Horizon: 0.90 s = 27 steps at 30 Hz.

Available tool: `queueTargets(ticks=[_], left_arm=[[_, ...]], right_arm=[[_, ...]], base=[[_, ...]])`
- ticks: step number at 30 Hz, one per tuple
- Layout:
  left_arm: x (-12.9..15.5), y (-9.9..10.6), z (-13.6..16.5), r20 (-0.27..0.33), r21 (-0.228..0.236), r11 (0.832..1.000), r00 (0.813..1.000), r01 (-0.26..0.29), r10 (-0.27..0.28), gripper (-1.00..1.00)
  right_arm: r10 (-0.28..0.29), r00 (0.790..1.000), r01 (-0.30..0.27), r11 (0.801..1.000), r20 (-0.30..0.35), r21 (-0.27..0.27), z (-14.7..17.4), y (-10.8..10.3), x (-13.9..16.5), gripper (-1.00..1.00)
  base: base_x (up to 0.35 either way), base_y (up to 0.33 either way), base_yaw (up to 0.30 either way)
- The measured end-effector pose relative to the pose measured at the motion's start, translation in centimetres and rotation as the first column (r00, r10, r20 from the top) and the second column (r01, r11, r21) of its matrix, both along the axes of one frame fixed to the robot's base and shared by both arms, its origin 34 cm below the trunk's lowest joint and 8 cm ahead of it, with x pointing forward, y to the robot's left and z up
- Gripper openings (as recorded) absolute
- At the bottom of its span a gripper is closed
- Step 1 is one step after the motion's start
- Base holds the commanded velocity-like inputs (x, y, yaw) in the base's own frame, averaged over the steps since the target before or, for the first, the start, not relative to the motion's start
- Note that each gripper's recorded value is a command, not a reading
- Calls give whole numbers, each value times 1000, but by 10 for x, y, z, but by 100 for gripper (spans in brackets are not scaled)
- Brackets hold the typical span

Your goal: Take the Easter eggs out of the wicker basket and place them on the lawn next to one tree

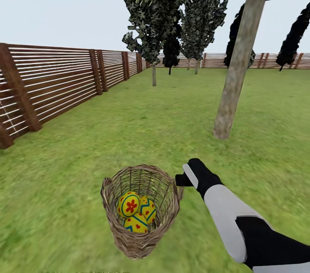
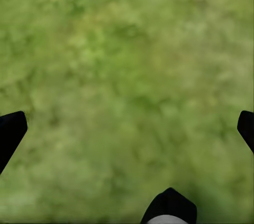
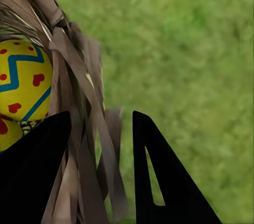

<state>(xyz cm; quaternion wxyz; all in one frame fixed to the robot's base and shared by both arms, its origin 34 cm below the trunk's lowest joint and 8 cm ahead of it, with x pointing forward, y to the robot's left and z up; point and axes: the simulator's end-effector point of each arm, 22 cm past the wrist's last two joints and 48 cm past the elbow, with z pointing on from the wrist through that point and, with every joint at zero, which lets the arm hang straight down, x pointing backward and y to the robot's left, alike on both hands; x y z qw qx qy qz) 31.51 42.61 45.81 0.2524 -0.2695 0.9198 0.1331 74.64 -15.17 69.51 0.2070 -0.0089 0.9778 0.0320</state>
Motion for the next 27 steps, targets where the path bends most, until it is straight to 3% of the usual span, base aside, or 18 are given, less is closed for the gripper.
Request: queueTargets(ticks=[16,22,27], left_arm=[[3,0,30,-2,0,1000,1000,2,-2,100],[4,0,41,-2,1,1000,1000,4,-4,100],[4,0,49,-2,0,1000,1000,4,-4,100]], right_arm=[[0,1000,0,1000,-1,2,29,1,3,-100],[1,1000,-1,1000,-1,-1,40,0,3,-100],[-2,1000,2,1000,-2,11,49,3,4,-100]], base=[[0,0,282],[0,0,29],[0,0,-188]])
